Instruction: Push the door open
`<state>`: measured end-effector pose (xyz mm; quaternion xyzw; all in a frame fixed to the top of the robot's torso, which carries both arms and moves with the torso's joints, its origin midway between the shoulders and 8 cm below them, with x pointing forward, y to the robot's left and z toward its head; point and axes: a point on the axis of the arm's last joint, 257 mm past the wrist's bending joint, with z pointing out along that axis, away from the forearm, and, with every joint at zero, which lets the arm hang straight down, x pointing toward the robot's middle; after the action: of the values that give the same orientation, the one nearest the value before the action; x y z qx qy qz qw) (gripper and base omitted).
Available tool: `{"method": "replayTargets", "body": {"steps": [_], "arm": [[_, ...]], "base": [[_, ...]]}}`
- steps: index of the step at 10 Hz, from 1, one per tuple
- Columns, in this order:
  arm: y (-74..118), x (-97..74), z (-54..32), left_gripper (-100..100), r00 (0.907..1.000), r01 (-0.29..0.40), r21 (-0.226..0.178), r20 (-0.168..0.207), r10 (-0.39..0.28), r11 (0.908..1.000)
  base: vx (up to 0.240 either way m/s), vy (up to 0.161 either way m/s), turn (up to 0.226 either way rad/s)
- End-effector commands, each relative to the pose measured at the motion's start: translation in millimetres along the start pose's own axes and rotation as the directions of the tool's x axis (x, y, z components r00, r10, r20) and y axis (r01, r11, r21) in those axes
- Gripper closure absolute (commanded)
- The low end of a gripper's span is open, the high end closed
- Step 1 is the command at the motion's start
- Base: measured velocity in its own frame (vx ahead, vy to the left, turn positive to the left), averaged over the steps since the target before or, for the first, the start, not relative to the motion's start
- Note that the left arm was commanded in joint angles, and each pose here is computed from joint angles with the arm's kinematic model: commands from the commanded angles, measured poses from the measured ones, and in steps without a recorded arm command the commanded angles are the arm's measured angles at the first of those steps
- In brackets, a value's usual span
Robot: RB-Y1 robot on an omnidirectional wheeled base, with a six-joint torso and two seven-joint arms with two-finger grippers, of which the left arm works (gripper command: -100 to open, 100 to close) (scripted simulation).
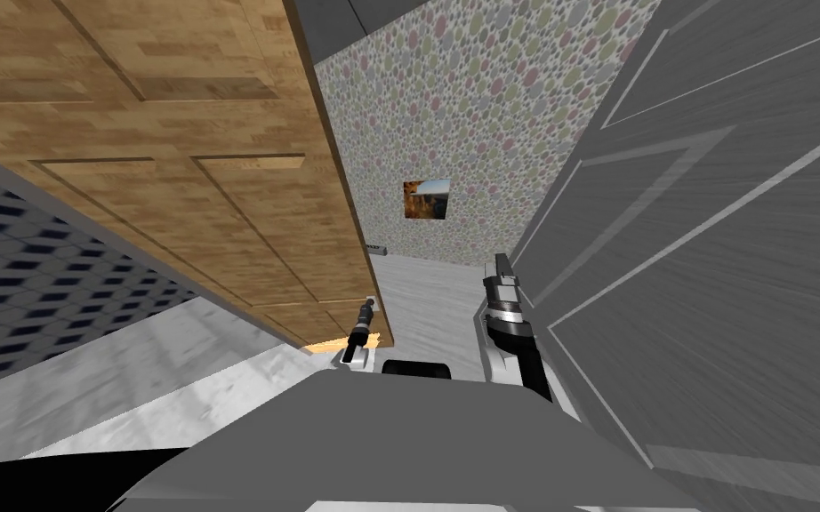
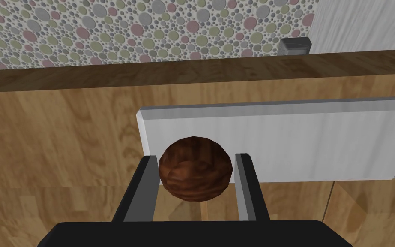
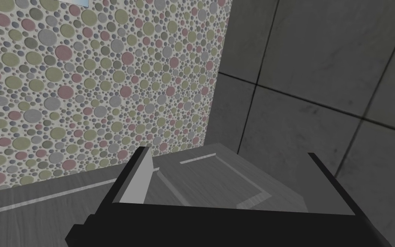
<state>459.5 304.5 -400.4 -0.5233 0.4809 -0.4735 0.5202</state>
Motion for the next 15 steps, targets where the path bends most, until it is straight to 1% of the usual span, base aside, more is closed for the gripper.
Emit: {"method": "replayTargets", "body": {"steps": [1,5,6,7,11,12,13,15], "arm": [[-7.5,-12.1,4.5,100,0.9998,-0.007,0.016,0.020,0.006,0.9998],[-7.9,-35.6,3.3,100,0.9973,-0.009,0.015,0.074,0.008,0.9998],[-7.9,-35.6,3.3,100,0.9973,-0.009,0.015,0.074,0.008,0.9998],[-8.1,-47.4,2.3,100,0.9948,-0.009,0.015,0.101,0.007,0.9999],[-8.4,-72.1,-0.9,100,0.9869,-0.008,0.014,0.161,0.006,0.9999],[-12.4,-72.1,1.0,100,0.9870,-0.009,0.023,0.160,0.006,0.9997],[-8.5,-81.3,-2.4,100,0.9830,-0.007,0.013,0.184,0.005,0.9999],[-8.5,-93.4,-4.7,100,0.9770,-0.006,0.013,0.213,0.003,0.9999]], "base": [[0.176,-0.039,0.029],[0.207,-0.039,0.045],[0.130,-0.017,0.023],[0.180,-0.042,0.053],[0.206,-0.045,0.065],[0.139,-0.004,0.015],[0.179,-0.033,0.029],[0.202,-0.046,0.078]]}}
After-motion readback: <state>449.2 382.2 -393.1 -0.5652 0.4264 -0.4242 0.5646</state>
